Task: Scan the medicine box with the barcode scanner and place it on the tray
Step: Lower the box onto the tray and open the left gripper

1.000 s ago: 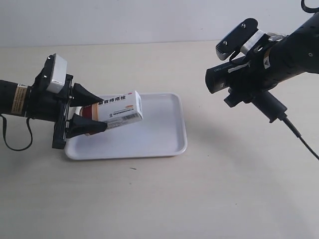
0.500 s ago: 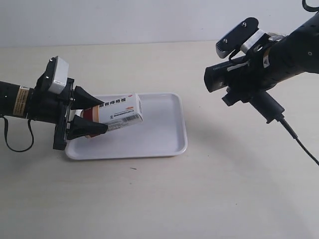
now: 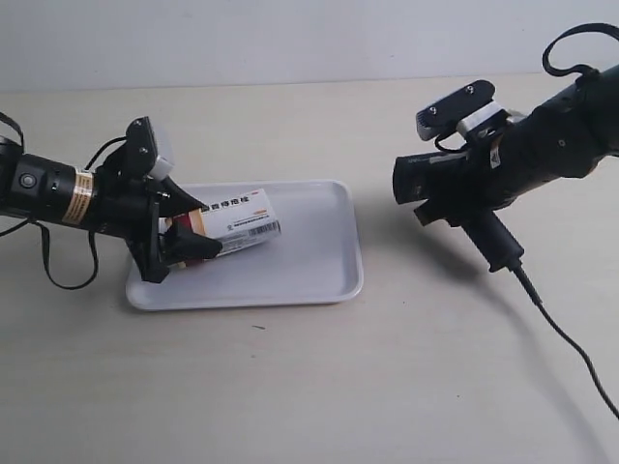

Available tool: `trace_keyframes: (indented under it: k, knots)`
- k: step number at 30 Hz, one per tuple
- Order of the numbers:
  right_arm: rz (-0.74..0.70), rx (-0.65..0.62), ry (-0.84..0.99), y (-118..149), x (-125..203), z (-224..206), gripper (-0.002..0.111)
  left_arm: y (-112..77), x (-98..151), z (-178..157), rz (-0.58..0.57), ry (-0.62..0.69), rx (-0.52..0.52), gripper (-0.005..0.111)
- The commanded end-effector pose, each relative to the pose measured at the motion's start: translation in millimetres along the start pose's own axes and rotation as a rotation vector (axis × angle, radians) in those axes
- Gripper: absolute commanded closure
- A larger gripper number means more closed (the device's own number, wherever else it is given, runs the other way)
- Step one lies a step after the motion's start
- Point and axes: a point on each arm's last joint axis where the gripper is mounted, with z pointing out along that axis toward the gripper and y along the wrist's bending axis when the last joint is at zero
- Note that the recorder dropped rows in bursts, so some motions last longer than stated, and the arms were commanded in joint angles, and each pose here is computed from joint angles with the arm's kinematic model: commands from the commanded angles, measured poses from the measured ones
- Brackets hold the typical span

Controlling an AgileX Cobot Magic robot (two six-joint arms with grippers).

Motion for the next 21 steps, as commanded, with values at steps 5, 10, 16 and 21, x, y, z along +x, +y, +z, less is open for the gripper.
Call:
trace_keyframes:
  k: [5, 10, 16, 21]
  knots:
    - [0.103, -0.011, -0.010, -3, 4, 18, 0.108, -1.1, -11, 10, -0.035, 0.003, -0.040, 0.107]
    - [0.130, -0.022, 0.020, 0, 10, 28, 0.102, 1.1, -8, 10, -0.044, 0.030, -0.064, 0.094]
    - [0.159, -0.025, 0.022, 1, 10, 27, 0.062, 0.6, -7, 10, -0.111, 0.033, -0.059, 0.025]
    - [0.245, -0.030, -0.026, 0, 2, 18, 0.021, -1.7, -9, 9, -0.139, 0.025, -0.036, 0.002]
